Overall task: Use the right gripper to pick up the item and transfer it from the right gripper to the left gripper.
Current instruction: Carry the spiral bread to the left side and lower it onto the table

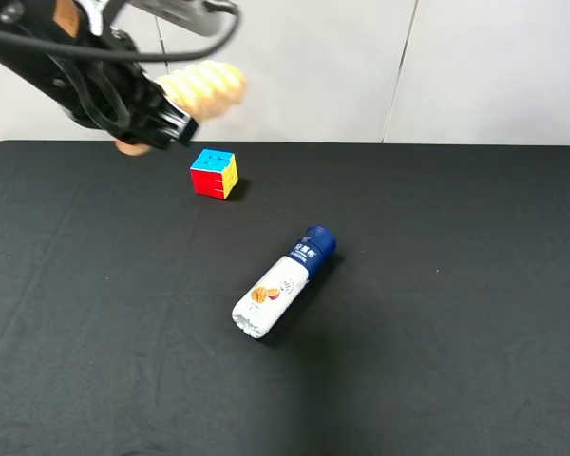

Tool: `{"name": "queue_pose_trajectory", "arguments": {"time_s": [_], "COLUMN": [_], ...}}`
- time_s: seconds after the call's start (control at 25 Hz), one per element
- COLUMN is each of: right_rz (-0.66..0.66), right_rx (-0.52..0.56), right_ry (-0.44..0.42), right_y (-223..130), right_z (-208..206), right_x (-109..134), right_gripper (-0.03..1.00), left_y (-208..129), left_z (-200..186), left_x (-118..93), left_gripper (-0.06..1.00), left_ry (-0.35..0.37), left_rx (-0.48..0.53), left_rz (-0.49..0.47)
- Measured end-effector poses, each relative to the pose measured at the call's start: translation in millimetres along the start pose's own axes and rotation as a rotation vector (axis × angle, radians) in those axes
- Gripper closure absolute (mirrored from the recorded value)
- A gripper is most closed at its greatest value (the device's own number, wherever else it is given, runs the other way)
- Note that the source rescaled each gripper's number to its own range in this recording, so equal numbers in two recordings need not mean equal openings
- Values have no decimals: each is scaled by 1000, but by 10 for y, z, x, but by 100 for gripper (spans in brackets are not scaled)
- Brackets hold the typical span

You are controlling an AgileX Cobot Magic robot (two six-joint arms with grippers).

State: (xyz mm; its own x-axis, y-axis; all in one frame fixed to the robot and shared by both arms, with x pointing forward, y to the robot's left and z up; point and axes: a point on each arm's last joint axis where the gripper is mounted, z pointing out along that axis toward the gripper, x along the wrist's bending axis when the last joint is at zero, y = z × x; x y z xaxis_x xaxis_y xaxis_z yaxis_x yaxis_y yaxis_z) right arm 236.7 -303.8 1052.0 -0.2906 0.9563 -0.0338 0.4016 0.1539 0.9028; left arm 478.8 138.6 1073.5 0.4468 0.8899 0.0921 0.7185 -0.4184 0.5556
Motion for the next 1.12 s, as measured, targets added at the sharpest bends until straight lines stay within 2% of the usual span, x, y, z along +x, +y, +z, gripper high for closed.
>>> {"name": "queue_pose_trajectory", "arguments": {"time_s": [0.28, 0.48, 0.6, 0.88, 1.12], "right_rz": [0, 0, 0, 0, 0], "right_rx": [0, 0, 0, 0, 0], "right_ry": [0, 0, 0, 0, 0], "right_y": [0, 0, 0, 0, 0], "right_z": [0, 0, 0, 0, 0], "right_x": [0, 0, 0, 0, 0], "right_gripper": [-3, -3, -3, -3, -3], "left_y": [-64, -315, -499, -836, -909], "left_z": [88, 239, 334, 535, 644], "left_x": [470, 816, 948, 962, 937], "left_gripper": [94, 94, 94, 94, 94], "left_ry": [101, 169, 193, 184, 169], "left_rx": [36, 103, 139, 156, 157], "left_rz": [-141, -243, -285, -339, -331]}}
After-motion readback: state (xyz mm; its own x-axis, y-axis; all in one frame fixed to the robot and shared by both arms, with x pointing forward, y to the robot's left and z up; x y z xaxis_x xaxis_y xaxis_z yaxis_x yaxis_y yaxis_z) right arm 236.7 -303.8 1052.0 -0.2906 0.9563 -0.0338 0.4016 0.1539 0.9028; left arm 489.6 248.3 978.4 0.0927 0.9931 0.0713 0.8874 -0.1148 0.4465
